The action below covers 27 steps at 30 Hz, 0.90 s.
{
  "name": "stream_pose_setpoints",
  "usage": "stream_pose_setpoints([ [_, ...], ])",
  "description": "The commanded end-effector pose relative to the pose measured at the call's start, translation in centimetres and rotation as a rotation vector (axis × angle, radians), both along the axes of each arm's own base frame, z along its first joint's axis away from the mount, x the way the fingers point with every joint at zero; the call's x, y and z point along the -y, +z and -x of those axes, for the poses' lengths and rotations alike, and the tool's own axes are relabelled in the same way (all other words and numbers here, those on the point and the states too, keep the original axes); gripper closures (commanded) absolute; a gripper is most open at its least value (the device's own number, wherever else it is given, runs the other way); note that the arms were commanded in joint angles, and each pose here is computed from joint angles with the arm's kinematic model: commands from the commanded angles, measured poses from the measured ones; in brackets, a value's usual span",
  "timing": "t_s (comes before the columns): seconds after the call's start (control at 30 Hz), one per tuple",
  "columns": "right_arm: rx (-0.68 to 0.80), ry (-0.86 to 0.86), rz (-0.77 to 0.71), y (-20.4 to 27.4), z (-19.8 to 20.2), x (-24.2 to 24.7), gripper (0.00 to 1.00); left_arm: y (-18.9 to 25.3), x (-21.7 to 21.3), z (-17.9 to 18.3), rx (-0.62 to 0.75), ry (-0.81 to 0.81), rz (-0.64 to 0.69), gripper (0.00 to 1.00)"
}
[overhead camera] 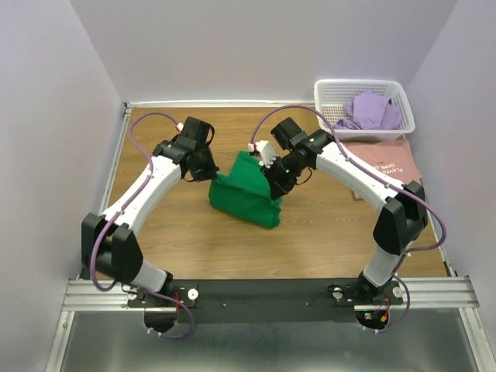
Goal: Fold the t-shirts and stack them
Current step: Fold the tshirt
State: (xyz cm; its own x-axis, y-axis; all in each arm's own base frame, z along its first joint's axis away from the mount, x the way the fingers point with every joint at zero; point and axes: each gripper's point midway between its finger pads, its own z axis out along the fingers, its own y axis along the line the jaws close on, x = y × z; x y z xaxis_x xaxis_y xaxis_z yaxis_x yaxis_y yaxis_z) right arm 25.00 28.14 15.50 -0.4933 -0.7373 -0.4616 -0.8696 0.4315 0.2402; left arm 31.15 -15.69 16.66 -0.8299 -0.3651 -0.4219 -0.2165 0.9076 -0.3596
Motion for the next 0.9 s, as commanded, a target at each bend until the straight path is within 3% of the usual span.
stream_pose_setpoints([
  [0.0, -0.023, -0.03, -0.081, -0.2, -2.8, 0.4, 1.0, 1.2, 0.8, -5.1, 0.099, -0.025, -0.002, 1.0],
  [0.13, -0.007, -0.099, -0.098, -1.2, -5.7, 1.5, 0.99, 1.8, 2.7, -8.8, 0.132, -0.066, 0.017, 1.0],
  [0.23, -0.034, -0.15, -0.094, -3.1, -7.7, 2.7, 0.99, -1.4, 4.1, -10.9, 0.079, -0.097, 0.025, 1.0],
  [0.47, -0.023, -0.257, -0.082, -7.2, -11.2, 4.9, 0.99, -5.4, 5.9, -15.2, 0.113, -0.121, 0.031, 1.0],
  [0.87, 0.021, -0.344, -0.039, -10.1, -14.0, 7.0, 1.0, -6.5, 6.5, -18.3, 0.216, -0.105, 0.055, 1.0],
])
